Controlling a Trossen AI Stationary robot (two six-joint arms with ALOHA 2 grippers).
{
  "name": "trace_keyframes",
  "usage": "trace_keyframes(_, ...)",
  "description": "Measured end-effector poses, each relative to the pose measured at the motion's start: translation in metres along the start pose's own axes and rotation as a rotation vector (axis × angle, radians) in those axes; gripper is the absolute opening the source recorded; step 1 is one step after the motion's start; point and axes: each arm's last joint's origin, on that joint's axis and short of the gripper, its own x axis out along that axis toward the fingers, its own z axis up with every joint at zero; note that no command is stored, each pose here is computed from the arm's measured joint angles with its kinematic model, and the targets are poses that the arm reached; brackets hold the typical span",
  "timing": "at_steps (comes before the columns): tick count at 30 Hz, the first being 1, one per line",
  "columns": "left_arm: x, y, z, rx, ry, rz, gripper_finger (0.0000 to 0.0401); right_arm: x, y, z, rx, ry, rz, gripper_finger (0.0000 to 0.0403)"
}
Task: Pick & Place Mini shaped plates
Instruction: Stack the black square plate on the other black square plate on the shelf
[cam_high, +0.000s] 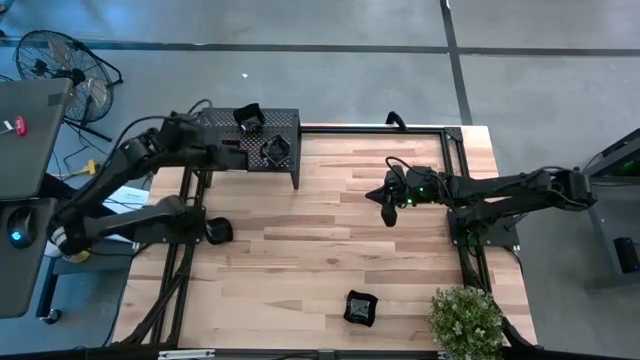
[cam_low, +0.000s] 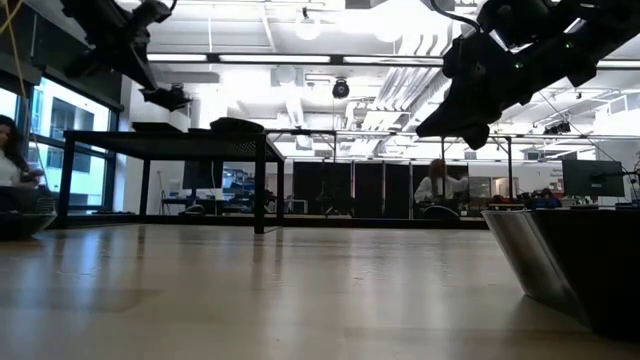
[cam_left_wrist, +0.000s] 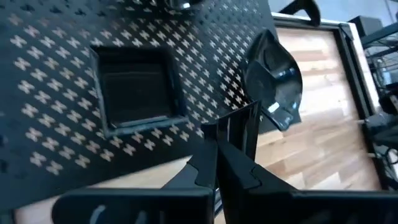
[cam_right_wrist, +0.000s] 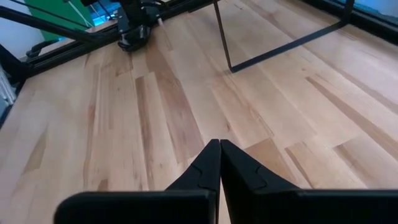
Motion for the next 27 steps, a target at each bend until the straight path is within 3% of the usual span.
trace_keyframes(10, 0.000, 0.030, 0.027, -0.018, -0.055, 0.022, 0.0000, 0.000, 0.001, 0.000, 0.045, 0.006, 0.017, 0.0004)
trace_keyframes(27, 0.025, 0.056, 0.051, 0.001, 0.074, 0.006, 0.0001, 0.000, 0.001, 0.000, 0.071, 0.005, 0.015, 0.0006)
